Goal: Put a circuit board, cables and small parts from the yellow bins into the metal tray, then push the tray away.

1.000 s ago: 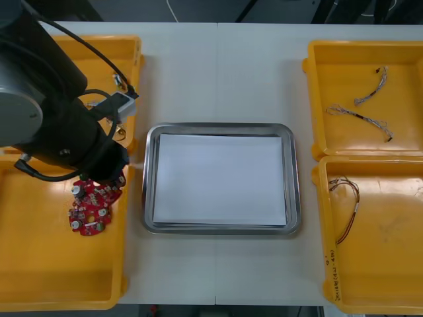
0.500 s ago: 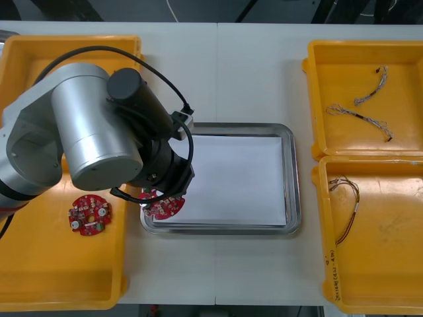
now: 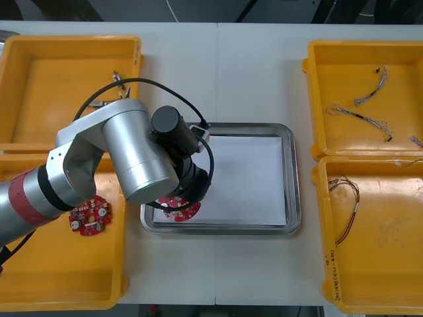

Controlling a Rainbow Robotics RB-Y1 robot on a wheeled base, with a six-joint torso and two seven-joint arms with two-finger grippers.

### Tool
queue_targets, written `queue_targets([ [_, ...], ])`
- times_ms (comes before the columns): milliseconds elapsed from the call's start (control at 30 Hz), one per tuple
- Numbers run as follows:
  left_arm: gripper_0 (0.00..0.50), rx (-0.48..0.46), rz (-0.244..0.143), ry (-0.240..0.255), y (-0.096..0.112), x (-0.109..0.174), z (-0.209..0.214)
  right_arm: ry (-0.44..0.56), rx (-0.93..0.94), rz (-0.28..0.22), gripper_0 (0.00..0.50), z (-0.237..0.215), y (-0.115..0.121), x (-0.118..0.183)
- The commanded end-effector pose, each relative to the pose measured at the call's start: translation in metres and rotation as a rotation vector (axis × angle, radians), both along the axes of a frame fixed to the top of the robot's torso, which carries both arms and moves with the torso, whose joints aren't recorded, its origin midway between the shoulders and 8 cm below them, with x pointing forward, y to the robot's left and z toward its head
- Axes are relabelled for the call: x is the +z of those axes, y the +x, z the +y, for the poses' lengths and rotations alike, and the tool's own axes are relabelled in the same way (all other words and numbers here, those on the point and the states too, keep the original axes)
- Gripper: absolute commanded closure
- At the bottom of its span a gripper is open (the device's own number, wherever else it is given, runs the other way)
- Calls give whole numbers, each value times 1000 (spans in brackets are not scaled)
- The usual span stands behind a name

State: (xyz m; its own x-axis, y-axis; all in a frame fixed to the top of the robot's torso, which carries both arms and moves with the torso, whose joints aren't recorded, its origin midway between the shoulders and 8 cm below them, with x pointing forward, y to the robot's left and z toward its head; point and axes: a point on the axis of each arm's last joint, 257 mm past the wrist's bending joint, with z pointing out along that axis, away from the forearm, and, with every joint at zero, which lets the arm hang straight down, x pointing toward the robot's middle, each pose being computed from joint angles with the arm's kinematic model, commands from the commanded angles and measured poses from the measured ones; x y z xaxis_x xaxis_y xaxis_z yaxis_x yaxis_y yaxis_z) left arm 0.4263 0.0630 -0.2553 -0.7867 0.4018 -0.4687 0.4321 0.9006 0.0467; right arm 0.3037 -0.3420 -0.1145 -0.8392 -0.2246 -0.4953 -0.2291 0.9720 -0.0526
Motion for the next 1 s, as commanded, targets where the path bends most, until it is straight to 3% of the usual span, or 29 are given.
queue_targets([
  [33,499,-17,-48,-18,10,8,-20,-64,61,-18,500,4,1,10],
  [433,494,-10,-51,-5,13,6,-15,-67,77,-16,500,6,0,9],
  [467,474,-9,-52,-4,13,6,-14,-69,82,-15,500,7,0,9],
  [567,307,-6,-53,-5,14,6,-14,-67,83,-14,500,7,0,9],
  [633,153,-3,-52,-5,14,6,-13,-66,86,-12,500,8,-1,8],
  [667,134,-2,-52,-4,14,5,-12,-65,85,-13,500,8,-1,8],
  [700,46,0,-52,-3,14,5,-12,-65,86,-11,500,8,-1,8],
  [767,0,1,-52,-8,14,6,-12,-63,87,-11,500,9,-2,8],
  [1000,0,17,-51,-24,17,11,-11,-62,89,-10,500,9,-2,8],
])
